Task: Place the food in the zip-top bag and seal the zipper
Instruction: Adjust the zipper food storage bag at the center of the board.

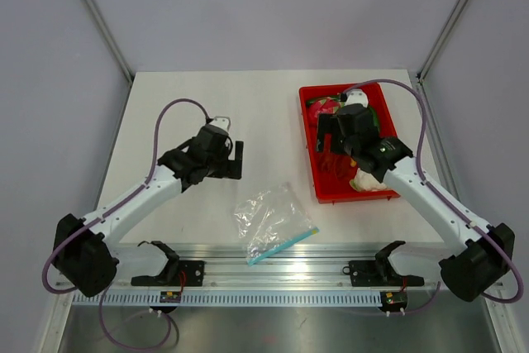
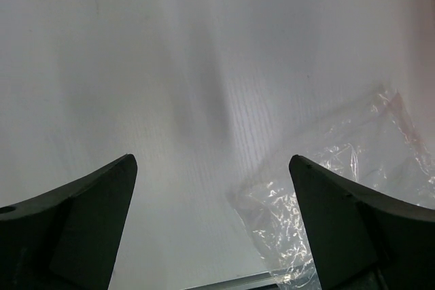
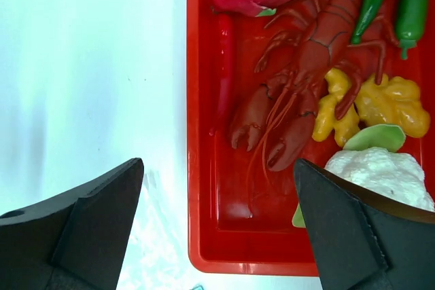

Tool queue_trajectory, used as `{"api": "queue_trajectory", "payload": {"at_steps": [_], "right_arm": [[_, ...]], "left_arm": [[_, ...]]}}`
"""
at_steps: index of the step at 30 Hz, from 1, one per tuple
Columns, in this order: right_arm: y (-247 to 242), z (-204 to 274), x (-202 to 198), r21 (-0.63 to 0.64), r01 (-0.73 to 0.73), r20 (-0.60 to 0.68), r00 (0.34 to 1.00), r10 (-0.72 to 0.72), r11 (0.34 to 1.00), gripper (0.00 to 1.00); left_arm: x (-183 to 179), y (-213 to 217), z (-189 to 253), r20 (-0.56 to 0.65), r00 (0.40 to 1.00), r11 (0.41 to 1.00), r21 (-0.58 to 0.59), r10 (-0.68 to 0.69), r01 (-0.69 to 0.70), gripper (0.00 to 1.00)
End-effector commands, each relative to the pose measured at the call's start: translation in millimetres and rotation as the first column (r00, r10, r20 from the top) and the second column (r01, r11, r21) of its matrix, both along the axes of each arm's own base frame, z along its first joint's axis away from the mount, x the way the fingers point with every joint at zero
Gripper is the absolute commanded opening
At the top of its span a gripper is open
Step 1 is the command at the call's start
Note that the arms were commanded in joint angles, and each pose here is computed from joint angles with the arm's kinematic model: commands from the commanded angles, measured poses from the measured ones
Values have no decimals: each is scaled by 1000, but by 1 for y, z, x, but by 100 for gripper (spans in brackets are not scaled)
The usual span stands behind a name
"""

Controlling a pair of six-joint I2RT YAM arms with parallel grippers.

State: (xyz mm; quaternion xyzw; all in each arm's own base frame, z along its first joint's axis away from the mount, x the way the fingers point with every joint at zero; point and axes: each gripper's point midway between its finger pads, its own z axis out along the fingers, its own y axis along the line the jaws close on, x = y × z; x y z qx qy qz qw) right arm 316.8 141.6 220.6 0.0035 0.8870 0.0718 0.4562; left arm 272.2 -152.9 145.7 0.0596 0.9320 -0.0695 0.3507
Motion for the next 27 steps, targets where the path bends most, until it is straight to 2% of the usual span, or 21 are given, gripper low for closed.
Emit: {"api": "queue_trajectory", "payload": {"at_steps": [1,4,5,8,15,18,22,23,24,25,27], "right_arm": [[12,2,10,-29,-21,2,1000,21,999,100],[18,5,8,-8,-31,10,999,31,999,100],[18,4,6,-3,-32,12,999,32,999,99],[12,4,4,-6,-11,21,1000,11,1000,99],[4,-3,-3,-21,14,13,1000,-13,1000,100],[2,-4,-2,-25,22,16,1000,-21,999,99],[3,-8,-1,-27,23,5,1000,-23,999,99],[4,-8,-1,-22,22,1,1000,-22,1000,99],[6,-9,-2,-18,13,-5,1000,-13,1000,99],[7,-10,-2,-15,12,-12,1000,-12,1000,99],[13,-13,-5,0,-15,-29,999,15,1000,99]], "left_arm": [[-14,-33,-15,-12,1000,998,-65,5,-6,99],[-25,-54,-31,-33,999,996,-84,-13,11,99],[-27,-58,-37,-51,998,995,-97,-24,19,94],[-31,-66,-53,-89,995,993,-117,-45,34,91],[-48,-66,-87,-173,983,994,-100,-59,42,88],[-58,-66,-101,-209,975,992,-111,-79,57,77],[-65,-73,-102,-229,968,986,-156,-101,66,47],[-65,-74,-99,-233,967,985,-159,-104,68,29],[-65,-74,-97,-234,967,985,-158,-103,66,19],[-64,-74,-94,-233,967,986,-154,-106,71,1],[-60,-74,-81,-216,970,986,-143,-110,79,0]]}}
